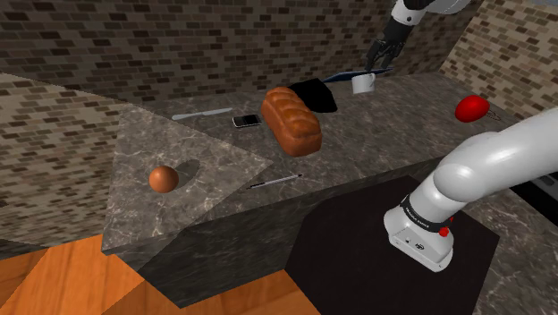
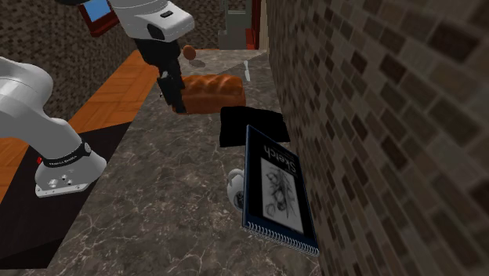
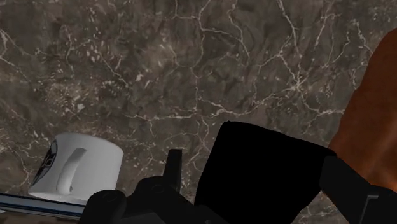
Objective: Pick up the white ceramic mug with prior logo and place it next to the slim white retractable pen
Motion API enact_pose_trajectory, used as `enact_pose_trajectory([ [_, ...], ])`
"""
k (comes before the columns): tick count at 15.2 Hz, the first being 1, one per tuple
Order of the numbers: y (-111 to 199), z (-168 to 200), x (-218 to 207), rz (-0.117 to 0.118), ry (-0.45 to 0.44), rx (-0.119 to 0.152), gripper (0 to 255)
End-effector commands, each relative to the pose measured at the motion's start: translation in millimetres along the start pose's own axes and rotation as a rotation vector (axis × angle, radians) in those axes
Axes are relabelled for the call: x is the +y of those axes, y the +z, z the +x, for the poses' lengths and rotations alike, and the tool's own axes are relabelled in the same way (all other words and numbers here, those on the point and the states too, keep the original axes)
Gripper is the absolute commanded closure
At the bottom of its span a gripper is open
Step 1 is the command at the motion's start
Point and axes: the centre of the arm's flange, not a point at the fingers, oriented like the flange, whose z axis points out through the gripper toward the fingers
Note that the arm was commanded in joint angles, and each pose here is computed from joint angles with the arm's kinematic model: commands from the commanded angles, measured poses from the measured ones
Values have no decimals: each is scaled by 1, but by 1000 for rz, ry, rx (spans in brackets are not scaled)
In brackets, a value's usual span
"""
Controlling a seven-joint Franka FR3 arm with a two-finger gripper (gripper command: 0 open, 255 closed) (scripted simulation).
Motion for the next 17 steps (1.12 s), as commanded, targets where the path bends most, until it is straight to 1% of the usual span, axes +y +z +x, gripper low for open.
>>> enact_pose_trajectory([
  [1,6,9,22,6,11,2,0],
  [14,62,72,177,50,87,16,0],
  [15,66,76,186,53,92,17,0],
  [17,76,76,186,53,92,17,0],
])
